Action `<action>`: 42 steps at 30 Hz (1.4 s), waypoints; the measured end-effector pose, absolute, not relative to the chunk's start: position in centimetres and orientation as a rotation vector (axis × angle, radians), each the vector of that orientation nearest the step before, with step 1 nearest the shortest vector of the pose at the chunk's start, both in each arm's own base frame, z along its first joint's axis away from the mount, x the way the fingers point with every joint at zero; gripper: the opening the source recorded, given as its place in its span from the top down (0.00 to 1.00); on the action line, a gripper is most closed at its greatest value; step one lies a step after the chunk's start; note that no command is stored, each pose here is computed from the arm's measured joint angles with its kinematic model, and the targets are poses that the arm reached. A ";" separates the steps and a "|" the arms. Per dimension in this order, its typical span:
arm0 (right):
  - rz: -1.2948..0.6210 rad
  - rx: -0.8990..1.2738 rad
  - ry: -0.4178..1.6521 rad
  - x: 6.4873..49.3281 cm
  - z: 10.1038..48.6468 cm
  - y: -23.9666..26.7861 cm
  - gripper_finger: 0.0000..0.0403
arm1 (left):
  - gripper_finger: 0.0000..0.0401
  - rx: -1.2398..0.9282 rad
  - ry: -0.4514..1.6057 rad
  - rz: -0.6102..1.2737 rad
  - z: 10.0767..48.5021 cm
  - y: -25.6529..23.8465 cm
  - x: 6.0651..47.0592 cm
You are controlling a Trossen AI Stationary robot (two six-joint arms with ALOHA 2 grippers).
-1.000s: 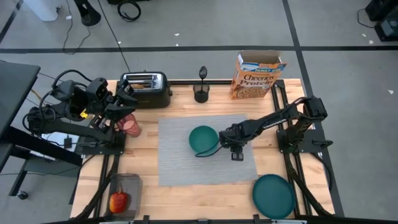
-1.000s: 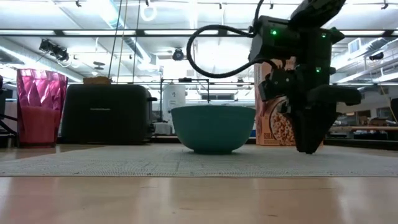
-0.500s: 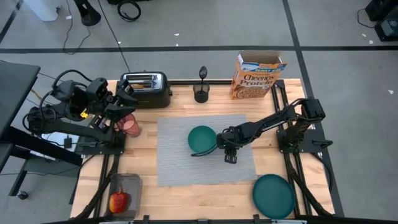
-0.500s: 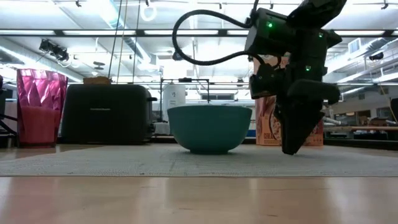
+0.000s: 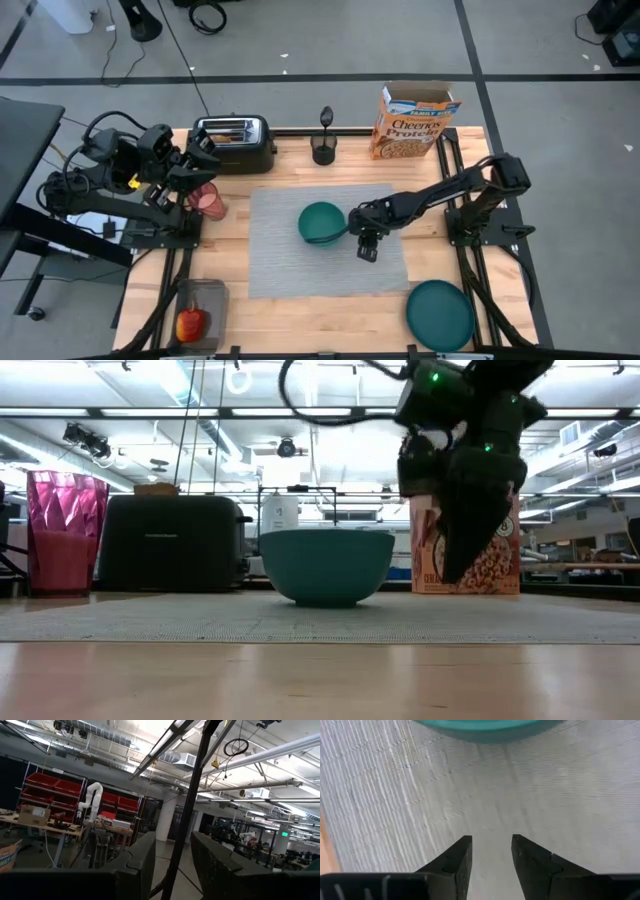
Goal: Arrange a breakfast setting
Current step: Adjust the gray placemat, then adjust the dark green bowl
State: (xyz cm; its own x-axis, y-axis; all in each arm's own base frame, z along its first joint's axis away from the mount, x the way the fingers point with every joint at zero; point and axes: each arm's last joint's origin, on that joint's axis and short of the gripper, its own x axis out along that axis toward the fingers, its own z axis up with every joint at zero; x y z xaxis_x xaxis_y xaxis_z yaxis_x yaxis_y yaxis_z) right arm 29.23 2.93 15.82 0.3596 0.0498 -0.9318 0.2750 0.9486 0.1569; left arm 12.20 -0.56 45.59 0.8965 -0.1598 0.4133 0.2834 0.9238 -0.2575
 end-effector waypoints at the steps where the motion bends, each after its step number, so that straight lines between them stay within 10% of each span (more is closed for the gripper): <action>1: -0.169 0.273 1.216 28.9 16.1 2.6 0.64 | 0.67 -0.319 -0.398 -0.234 45.6 -0.6 12.2; 10: -0.450 0.173 1.294 26.0 13.5 -2.3 0.64 | 0.67 -0.324 -0.402 -0.235 45.6 -0.6 12.4; 31: -0.329 0.218 1.300 25.9 13.4 -1.6 0.64 | 0.67 -0.343 -0.405 -0.240 45.7 -0.6 12.6; 42: -0.438 0.547 1.034 29.8 23.5 -2.7 0.64 | 0.67 -0.317 -0.408 -0.234 45.7 -0.6 12.6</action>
State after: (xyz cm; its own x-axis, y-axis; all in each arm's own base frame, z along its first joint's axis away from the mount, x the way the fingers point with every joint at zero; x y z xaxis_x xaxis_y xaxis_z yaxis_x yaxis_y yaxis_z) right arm 29.83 -2.71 23.48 0.4473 -0.0850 -0.8903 0.5810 0.7845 0.2170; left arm 12.58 -0.55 45.66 0.8923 -0.1583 0.4229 0.2841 0.9247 -0.2534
